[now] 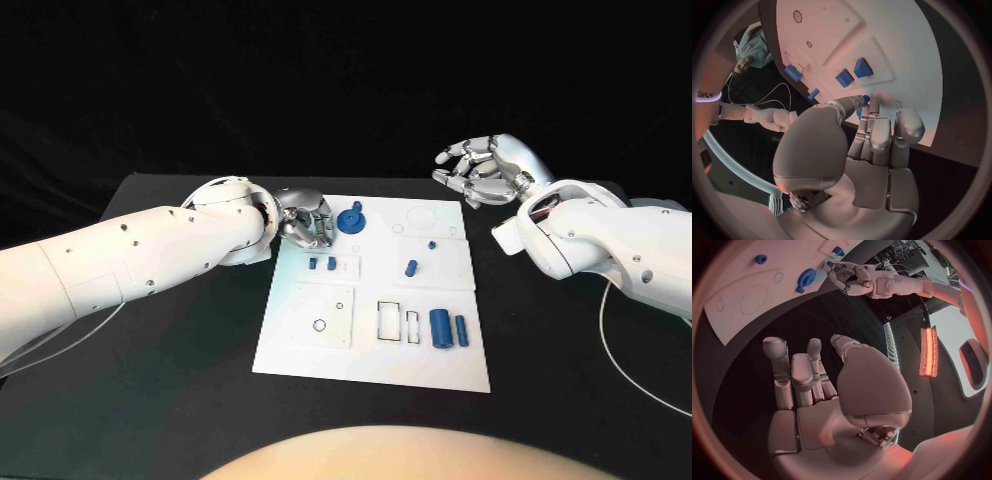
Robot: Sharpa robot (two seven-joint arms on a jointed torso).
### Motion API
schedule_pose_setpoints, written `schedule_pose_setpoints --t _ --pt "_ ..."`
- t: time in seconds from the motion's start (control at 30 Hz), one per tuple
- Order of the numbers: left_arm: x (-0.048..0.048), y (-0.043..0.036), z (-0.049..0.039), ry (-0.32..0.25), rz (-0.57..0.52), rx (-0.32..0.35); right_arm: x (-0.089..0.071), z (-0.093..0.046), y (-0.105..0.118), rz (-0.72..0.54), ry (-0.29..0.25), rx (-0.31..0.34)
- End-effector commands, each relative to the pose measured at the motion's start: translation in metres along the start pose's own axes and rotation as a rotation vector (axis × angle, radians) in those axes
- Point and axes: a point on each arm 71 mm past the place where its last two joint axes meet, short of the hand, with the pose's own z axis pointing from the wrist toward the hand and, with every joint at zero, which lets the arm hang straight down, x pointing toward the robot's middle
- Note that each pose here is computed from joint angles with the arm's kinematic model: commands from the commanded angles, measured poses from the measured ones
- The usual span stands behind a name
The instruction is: Assemble the parts on the task board
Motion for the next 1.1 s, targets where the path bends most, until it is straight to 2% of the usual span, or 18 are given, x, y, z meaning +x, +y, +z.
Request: schedule_pose_setpoints --t 0.03,0.6,0.8,0.93,1.1 --pt "0.0015 -0.0015 0.0007 0.014 -0.006 0.006 0.001 0.0 0.001 -0.001 0.007 -0.01" --pt "-0.0008 0.0009 -0.0031 -0.015 -0.02 0.015 0.0 0.0 0.0 -0.002 0.007 -0.005" --pt "-0.0026 0.0031 -0.0066 -0.041 -0.048 0.027 0.0 0.0 -0.003 -0.018 0.028 0.013" --pt "-0.0064 0.0069 -0.0116 -0.075 -0.089 0.04 0.002 -0.001 -0.006 -0.066 0.089 0.022" --pt "-0.0155 0.0169 -0.0221 -0.146 -0.196 0.061 0.011 -0.004 -0.007 -0.238 0.23 0.006"
